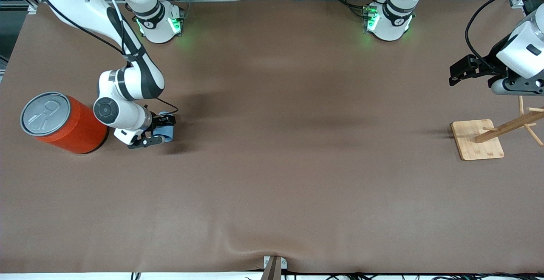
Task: Flip cup
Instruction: 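Close the right gripper around the light-blue cup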
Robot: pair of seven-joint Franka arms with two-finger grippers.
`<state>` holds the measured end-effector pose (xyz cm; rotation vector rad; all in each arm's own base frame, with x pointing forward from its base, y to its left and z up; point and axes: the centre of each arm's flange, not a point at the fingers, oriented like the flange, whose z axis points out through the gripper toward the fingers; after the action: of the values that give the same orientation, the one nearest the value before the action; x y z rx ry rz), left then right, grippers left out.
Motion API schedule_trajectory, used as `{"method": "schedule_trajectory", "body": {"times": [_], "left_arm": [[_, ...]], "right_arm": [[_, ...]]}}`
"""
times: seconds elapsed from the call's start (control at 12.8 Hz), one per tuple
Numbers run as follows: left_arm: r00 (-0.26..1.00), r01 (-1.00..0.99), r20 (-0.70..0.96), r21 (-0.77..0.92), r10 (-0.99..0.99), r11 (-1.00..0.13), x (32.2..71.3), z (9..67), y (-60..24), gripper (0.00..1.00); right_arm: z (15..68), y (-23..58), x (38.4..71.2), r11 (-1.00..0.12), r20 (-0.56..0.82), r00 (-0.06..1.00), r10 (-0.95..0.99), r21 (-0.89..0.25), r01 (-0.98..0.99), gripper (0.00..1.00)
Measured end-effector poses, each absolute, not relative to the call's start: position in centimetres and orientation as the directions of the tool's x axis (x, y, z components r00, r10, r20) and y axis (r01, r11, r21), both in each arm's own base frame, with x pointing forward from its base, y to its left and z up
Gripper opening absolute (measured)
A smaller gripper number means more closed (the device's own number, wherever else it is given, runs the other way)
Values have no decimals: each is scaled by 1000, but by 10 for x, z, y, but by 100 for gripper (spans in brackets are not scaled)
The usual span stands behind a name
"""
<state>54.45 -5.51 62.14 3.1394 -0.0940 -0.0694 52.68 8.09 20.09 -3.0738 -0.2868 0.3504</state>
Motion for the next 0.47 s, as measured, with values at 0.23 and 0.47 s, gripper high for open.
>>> {"method": "schedule_trajectory", "body": {"times": [0.23, 0.47], "left_arm": [[997, -58, -44, 1, -58, -998, 545, 621, -54, 100], [997, -58, -43, 1, -58, -998, 545, 622, -54, 100]], "right_arm": [[207, 99, 531, -976, -198, 955, 219, -65, 210, 79], [262, 164, 564, -946, -196, 926, 323, -106, 307, 79]]}}
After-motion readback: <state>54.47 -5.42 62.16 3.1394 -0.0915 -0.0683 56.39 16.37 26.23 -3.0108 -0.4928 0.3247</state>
